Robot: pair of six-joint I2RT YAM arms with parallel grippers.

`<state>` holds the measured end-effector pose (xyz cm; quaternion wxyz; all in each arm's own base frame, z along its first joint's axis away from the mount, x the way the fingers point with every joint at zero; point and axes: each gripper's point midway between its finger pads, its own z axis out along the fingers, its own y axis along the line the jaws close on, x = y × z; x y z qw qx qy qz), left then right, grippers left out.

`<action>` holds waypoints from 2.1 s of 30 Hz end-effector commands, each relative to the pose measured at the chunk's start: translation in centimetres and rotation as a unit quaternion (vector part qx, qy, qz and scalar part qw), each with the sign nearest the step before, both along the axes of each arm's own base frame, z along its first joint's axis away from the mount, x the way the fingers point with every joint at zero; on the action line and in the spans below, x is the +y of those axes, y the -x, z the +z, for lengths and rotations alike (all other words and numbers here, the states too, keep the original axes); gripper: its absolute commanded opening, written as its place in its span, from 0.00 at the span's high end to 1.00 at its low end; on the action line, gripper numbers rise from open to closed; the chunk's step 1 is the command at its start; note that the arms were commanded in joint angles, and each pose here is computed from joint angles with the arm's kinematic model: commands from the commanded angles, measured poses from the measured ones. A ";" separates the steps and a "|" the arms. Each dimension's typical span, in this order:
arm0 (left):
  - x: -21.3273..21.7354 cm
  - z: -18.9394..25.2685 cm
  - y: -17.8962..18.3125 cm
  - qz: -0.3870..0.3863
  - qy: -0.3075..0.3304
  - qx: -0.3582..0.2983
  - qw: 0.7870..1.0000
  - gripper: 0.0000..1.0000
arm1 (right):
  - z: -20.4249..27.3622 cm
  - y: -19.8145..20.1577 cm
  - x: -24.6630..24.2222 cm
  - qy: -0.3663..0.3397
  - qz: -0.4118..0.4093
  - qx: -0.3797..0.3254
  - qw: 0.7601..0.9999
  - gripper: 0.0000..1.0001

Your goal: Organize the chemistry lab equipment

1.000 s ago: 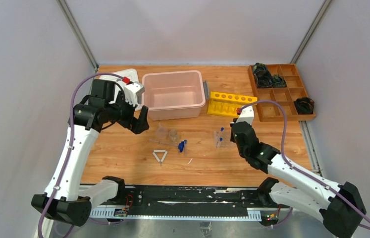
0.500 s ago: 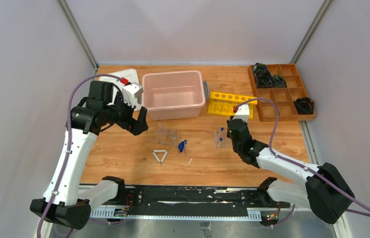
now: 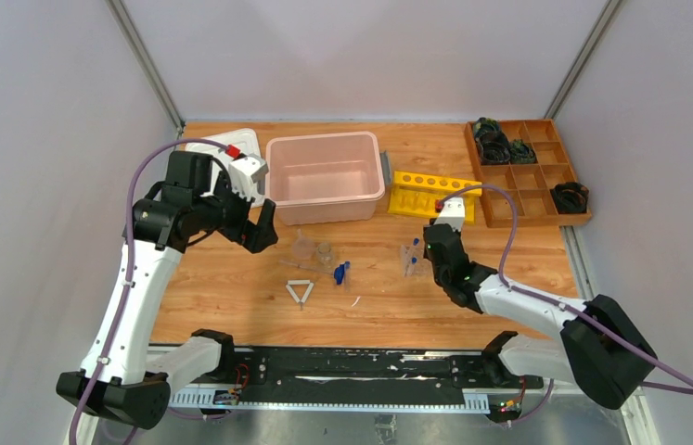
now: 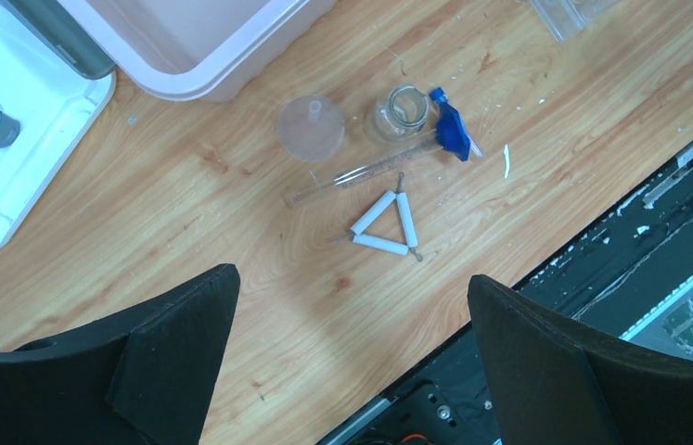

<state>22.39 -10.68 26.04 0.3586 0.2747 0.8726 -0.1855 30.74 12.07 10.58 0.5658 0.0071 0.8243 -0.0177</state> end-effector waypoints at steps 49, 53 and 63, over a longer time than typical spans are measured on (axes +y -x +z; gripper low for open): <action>-1.1 3.9 -0.1 0.000 0.043 -0.031 0.999 0.00 | -2.0 6.2 20.9 -0.120 0.191 0.293 0.929 0.65; -1.1 3.8 -0.1 0.000 0.042 -0.029 0.999 0.00 | -3.8 6.4 22.2 -0.105 0.195 0.309 0.925 0.65; -1.0 3.7 0.0 0.000 0.040 -0.032 0.999 0.00 | -6.3 6.3 23.2 -0.057 0.180 0.323 0.927 0.65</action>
